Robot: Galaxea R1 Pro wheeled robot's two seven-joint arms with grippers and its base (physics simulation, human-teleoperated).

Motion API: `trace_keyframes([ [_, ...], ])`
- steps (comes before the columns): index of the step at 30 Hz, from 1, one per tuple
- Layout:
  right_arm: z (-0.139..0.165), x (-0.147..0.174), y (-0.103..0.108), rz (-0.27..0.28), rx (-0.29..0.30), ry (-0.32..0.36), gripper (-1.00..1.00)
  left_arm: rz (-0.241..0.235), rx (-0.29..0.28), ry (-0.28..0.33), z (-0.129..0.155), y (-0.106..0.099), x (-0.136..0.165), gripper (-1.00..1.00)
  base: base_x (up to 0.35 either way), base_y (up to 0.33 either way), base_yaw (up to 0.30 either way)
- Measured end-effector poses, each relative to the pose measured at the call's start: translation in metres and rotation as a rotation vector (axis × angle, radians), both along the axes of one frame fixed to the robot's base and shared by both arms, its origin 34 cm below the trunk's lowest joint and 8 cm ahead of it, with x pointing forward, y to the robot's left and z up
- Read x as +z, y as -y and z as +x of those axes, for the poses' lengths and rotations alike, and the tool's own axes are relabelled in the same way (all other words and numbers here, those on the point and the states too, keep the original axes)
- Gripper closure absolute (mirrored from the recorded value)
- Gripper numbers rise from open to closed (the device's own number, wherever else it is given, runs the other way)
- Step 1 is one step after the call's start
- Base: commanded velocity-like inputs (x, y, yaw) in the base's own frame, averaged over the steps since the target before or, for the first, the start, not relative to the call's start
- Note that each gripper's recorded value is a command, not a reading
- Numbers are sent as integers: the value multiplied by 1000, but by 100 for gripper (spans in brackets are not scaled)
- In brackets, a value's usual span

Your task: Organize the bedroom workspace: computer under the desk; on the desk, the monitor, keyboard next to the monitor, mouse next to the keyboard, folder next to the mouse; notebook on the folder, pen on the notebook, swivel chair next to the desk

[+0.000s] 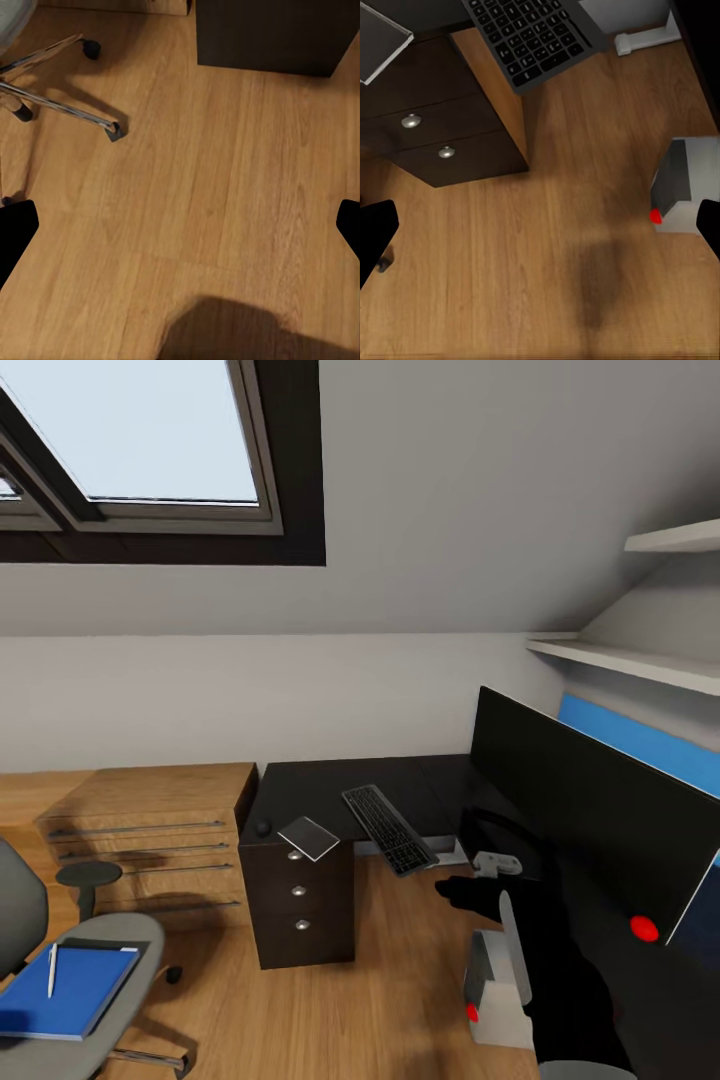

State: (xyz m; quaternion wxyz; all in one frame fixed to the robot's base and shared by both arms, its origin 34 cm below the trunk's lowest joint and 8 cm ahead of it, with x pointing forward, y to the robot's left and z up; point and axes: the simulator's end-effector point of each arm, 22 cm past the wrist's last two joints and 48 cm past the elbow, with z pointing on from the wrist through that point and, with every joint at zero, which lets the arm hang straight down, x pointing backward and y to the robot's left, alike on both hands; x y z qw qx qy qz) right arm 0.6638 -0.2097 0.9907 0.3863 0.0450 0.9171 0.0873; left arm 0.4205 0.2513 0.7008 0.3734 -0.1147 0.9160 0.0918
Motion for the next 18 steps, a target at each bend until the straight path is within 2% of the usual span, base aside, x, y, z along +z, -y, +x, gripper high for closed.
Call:
trace_keyframes([
  [6, 1, 1, 3, -3, -7, 17, -100, 0, -1, 3, 1, 0, 1, -100, 0, 0, -130],
  [12, 7, 4, 6, -14, -13, 63, -100, 0, -1, 8, 2, -1, 2, -100, 0, 0, -220],
  [18, 8, -6, 9, -11, -22, 62, -100, 2, 1, 15, 3, -2, 4, -100, 0, 0, -262],
])
